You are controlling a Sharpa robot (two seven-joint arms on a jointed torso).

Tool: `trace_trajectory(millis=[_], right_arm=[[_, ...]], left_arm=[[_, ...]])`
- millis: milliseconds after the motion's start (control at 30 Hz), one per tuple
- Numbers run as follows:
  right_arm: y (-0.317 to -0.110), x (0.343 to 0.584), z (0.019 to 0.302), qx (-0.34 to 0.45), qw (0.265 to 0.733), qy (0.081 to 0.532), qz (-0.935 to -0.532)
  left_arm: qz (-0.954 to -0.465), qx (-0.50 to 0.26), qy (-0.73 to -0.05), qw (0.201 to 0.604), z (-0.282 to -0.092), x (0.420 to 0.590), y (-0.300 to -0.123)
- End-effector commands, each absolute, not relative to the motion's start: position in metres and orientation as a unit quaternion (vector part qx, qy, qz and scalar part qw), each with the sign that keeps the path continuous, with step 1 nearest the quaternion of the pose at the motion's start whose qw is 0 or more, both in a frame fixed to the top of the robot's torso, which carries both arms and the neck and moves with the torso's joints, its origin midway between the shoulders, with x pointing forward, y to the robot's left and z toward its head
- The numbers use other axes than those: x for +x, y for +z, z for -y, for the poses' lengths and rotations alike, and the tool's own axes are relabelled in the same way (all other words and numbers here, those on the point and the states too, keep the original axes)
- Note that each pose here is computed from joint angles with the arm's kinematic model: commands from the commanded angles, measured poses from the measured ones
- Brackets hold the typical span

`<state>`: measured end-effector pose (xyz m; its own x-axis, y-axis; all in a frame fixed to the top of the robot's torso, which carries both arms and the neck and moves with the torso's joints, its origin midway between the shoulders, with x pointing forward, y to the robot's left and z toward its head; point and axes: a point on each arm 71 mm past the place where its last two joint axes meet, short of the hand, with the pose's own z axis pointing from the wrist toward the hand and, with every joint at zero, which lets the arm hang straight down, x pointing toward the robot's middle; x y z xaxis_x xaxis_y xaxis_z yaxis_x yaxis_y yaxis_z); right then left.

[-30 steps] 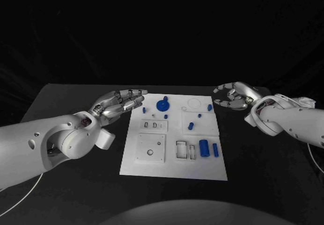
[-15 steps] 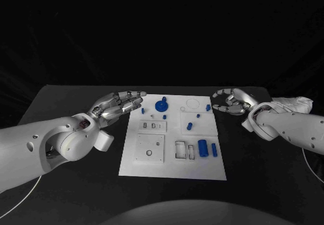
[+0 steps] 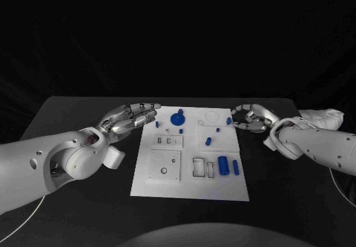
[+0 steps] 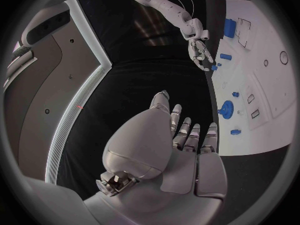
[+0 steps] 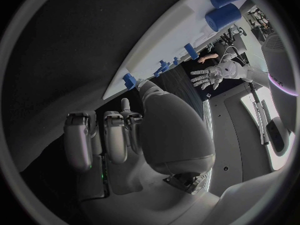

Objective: Assemble the parts on the task board

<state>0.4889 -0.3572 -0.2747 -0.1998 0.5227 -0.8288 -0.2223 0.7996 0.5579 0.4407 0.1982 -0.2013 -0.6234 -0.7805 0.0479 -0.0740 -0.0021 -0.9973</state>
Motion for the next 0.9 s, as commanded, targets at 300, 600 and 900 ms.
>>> trace_trajectory(millis=[300, 600, 900], right_arm=[[-0.2809, 0.4911, 0.3542, 0.115, 0.601, 0.294, -0.734], [-0.2829, 0.4934, 0.3499, 0.117, 0.595, 0.295, -0.739], [-0.2833, 0.4951, 0.3479, 0.116, 0.595, 0.295, -0.738]], left_arm=[[-0.647, -0.323, -0.633, 0.275, -0.1970, 0.4394, -0.2006], [-0.648, -0.323, -0.633, 0.274, -0.1967, 0.4391, -0.2007], [-0.648, -0.323, -0.633, 0.274, -0.1974, 0.4389, -0.2007]])
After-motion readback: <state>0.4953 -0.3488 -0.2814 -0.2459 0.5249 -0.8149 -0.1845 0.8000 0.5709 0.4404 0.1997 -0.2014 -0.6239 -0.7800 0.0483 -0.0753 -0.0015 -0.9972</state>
